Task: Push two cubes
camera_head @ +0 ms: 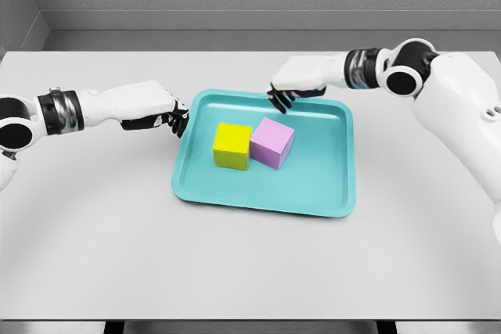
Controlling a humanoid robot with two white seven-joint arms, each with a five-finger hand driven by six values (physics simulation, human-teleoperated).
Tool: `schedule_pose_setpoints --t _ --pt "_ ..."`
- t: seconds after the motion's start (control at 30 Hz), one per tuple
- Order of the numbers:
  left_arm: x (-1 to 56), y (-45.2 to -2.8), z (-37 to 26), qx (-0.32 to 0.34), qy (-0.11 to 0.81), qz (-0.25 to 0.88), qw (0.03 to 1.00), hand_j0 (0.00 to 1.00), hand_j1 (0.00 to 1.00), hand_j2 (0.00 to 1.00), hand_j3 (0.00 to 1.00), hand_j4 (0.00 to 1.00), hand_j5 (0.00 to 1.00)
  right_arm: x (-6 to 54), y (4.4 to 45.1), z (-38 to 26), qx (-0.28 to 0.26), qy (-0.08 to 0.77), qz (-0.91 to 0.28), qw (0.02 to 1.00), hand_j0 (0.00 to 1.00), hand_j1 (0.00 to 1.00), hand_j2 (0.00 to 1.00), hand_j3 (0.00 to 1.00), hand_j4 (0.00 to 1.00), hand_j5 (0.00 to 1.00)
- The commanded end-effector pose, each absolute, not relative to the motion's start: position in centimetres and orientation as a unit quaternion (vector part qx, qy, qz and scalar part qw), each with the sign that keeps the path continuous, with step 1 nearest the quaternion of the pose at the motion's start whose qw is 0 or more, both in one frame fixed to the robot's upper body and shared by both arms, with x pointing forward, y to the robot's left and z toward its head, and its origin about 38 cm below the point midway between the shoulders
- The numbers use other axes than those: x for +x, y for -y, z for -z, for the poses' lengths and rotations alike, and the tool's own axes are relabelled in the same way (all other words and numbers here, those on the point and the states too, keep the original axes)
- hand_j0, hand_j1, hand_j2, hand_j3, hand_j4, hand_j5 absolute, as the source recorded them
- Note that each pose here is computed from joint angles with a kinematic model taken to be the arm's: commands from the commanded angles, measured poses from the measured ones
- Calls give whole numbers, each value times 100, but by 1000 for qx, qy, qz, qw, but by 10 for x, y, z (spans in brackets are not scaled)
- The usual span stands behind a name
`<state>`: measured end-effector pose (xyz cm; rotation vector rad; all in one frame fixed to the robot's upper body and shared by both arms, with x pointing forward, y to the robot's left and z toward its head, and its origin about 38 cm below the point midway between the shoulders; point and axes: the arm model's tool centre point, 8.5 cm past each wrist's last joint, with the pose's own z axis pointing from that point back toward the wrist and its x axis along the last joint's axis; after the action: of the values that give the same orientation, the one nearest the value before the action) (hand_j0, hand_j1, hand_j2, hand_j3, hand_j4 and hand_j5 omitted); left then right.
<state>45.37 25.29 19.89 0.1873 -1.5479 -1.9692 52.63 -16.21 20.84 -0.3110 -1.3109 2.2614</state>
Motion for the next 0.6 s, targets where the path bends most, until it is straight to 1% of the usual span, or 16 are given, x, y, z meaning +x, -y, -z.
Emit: schedule_pose_setpoints --t 0.0,0.13,0.3,0.57 --pt "454 -254 -200 70 588 743 312 27 27 27 27 27 27 532 173 -200 -114 474 -829 275 24 24 24 24 24 24" --pt "454 -254 -200 70 588 743 312 27 27 27 27 27 27 531 171 -196 -112 469 -832 274 23 23 23 23 23 23" --pt "454 -254 -200 70 588 743 312 27 27 27 27 27 27 527 151 -187 -102 461 -843 259 23 23 23 23 23 23" --pt "454 -254 -200 71 587 743 312 27 27 27 27 27 27 522 140 -181 -94 456 -850 247 23 23 23 23 23 23"
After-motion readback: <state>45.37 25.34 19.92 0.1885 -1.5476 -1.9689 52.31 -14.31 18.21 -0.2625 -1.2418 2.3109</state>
